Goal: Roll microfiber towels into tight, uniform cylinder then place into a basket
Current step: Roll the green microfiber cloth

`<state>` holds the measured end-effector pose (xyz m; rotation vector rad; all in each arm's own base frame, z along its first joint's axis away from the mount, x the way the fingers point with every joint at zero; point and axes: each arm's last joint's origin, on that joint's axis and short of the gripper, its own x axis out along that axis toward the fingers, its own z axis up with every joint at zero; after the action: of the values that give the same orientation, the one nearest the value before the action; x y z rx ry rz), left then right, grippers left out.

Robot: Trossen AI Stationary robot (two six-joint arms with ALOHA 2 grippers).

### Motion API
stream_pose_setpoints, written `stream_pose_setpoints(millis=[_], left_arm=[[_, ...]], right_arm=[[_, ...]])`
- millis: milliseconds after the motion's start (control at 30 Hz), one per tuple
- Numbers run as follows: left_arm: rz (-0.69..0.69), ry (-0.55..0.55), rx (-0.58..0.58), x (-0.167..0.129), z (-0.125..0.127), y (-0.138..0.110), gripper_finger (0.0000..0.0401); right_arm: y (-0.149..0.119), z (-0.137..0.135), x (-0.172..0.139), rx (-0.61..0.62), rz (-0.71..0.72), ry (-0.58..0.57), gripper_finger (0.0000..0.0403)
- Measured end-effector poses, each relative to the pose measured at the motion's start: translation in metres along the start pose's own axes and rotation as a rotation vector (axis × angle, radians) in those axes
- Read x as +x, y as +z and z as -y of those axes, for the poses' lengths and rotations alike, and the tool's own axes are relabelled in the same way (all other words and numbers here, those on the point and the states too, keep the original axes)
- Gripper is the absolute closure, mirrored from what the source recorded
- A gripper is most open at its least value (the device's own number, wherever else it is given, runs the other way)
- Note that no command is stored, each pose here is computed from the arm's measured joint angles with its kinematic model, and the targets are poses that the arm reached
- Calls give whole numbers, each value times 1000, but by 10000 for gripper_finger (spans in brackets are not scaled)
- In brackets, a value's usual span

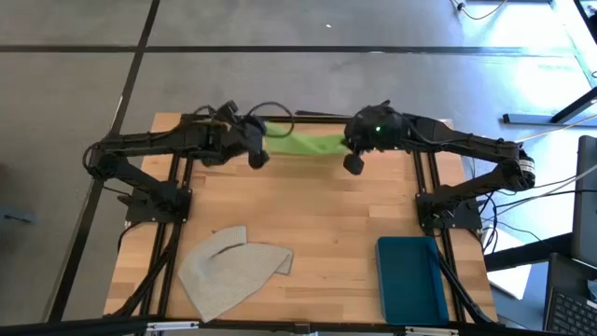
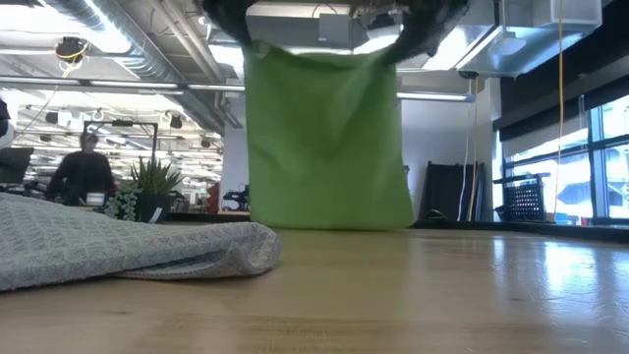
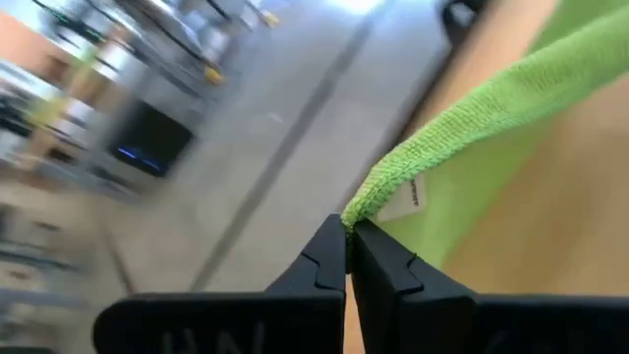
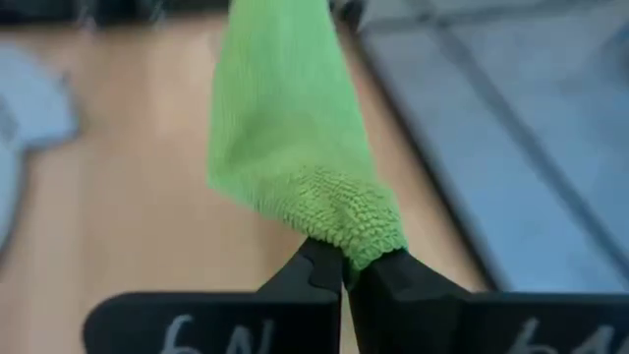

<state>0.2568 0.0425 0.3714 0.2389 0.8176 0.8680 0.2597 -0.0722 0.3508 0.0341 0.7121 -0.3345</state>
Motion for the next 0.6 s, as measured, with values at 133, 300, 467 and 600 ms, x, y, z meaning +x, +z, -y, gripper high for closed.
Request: stream_pose_setpoints(millis=[133, 300, 467, 600], left_arm=[[-88, -147, 7, -1, 26, -21, 401], [-148, -276, 33, -8, 58, -46, 401], [-200, -340, 45, -16, 84, -73, 401], [-210, -363, 52, -24, 99, -89, 401]], right_arm=[[-12, -14, 3, 46, -140, 79, 396], [-23, -36, 3, 69, -259, 127, 396], [-34, -62, 8, 64, -320, 172, 396], [-56, -81, 21, 82, -352, 209, 396]])
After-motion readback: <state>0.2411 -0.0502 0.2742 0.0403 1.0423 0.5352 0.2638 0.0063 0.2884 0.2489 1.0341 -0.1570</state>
